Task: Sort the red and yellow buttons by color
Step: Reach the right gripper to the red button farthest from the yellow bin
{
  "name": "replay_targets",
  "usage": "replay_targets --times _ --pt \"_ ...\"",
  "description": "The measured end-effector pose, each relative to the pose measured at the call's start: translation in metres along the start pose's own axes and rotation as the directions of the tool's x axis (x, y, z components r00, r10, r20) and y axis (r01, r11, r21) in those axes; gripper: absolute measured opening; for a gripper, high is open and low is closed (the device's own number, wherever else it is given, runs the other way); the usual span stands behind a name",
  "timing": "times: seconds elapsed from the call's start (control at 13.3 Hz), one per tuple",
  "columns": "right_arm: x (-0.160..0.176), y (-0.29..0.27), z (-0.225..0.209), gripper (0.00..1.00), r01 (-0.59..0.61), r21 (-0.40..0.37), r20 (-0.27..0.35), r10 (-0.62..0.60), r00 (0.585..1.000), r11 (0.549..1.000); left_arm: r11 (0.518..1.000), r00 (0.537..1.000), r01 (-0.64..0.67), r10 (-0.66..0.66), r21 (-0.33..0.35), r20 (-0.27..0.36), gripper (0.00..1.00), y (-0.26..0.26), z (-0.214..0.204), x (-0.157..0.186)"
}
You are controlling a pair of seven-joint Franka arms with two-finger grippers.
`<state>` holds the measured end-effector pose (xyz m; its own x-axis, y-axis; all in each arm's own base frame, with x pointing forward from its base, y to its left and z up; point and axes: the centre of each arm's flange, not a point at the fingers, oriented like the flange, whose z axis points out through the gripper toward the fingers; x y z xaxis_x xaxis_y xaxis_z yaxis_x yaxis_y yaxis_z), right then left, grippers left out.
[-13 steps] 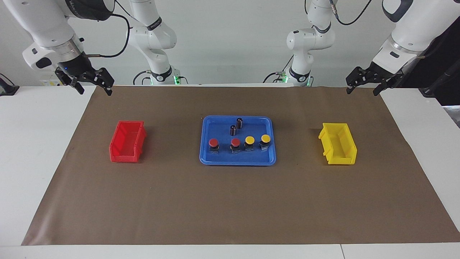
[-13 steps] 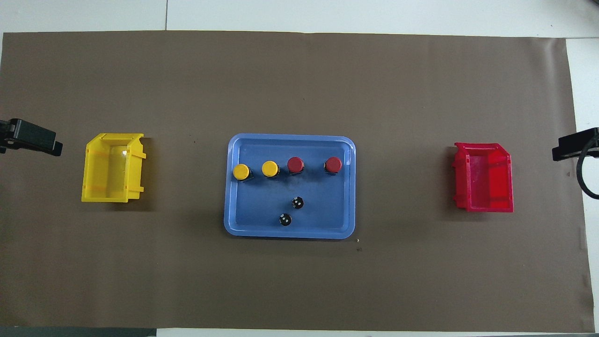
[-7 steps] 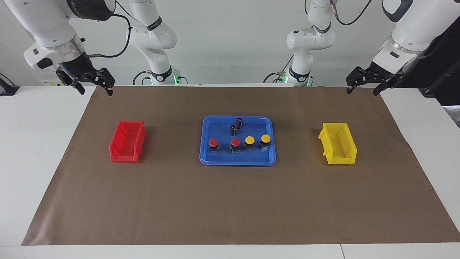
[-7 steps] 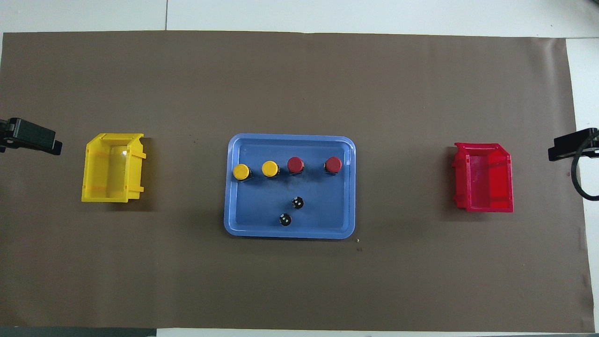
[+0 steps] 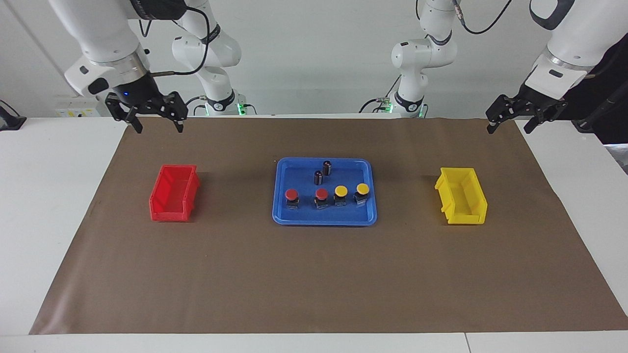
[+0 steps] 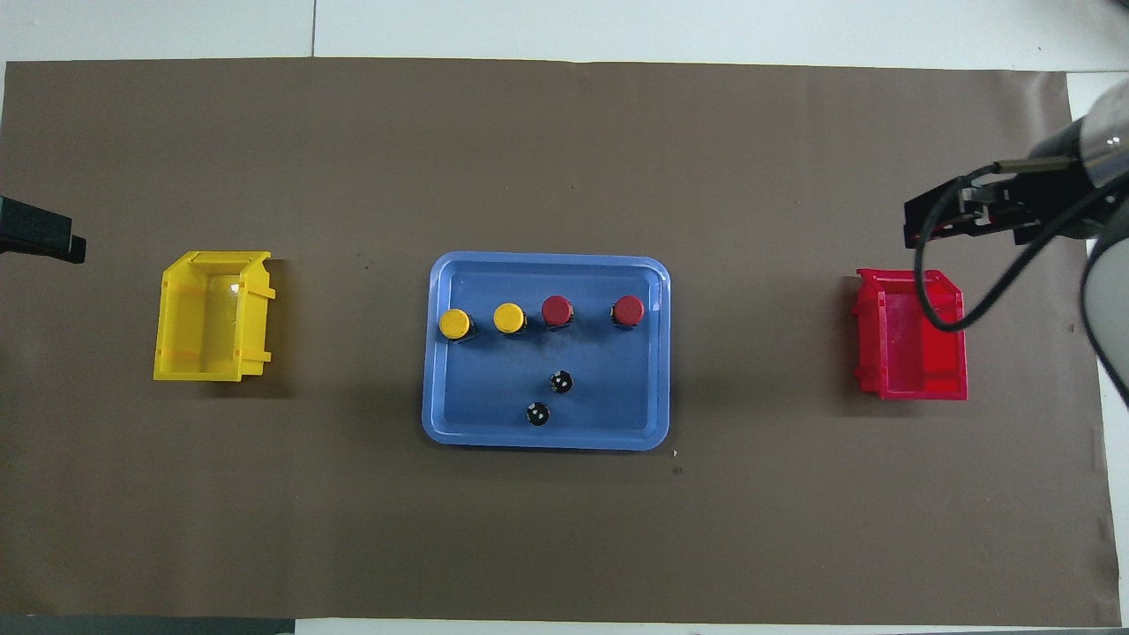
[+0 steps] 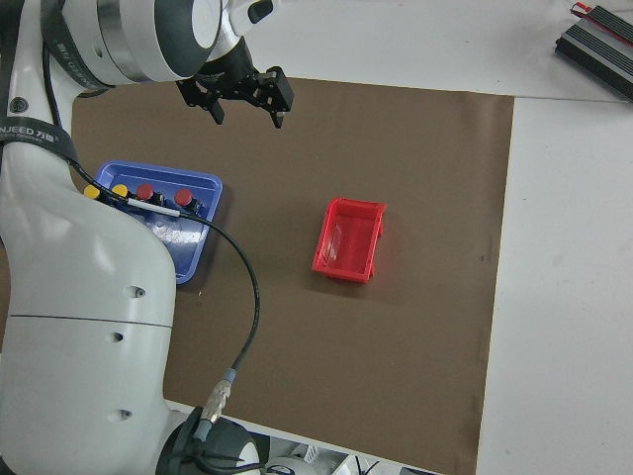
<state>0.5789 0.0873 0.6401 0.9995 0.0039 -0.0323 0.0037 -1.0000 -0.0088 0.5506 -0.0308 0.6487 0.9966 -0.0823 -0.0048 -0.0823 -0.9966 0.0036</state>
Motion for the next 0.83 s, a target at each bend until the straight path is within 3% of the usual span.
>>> replay_targets --times 0.23,0.38,0.6,0.83 --pt "0.024 -0.115 0.046 1.0 -0.03 -0.007 -0.042 0.03 0.999 1.0 1.0 1.0 0.001 -0.001 0.0 0.007 1.0 0.001 0.003 0.0" --pt "0.031 -0.182 0.101 1.0 -0.048 -0.01 -0.079 0.047 0.996 0.999 1.0 1.0 0.003 -0.003 0.0 0.01 1.0 0.001 0.005 0.0" --pt "0.025 -0.217 0.183 1.0 -0.053 -0.002 -0.073 0.053 0.996 0.999 1.0 1.0 0.004 -0.004 0.0 0.017 1.0 0.001 0.008 0.0" --pt "0.002 -0.231 0.224 1.0 -0.038 -0.016 -0.058 0.037 0.998 0.999 1.0 1.0 0.004 -0.004 0.0 0.02 1.0 0.001 0.009 0.0"
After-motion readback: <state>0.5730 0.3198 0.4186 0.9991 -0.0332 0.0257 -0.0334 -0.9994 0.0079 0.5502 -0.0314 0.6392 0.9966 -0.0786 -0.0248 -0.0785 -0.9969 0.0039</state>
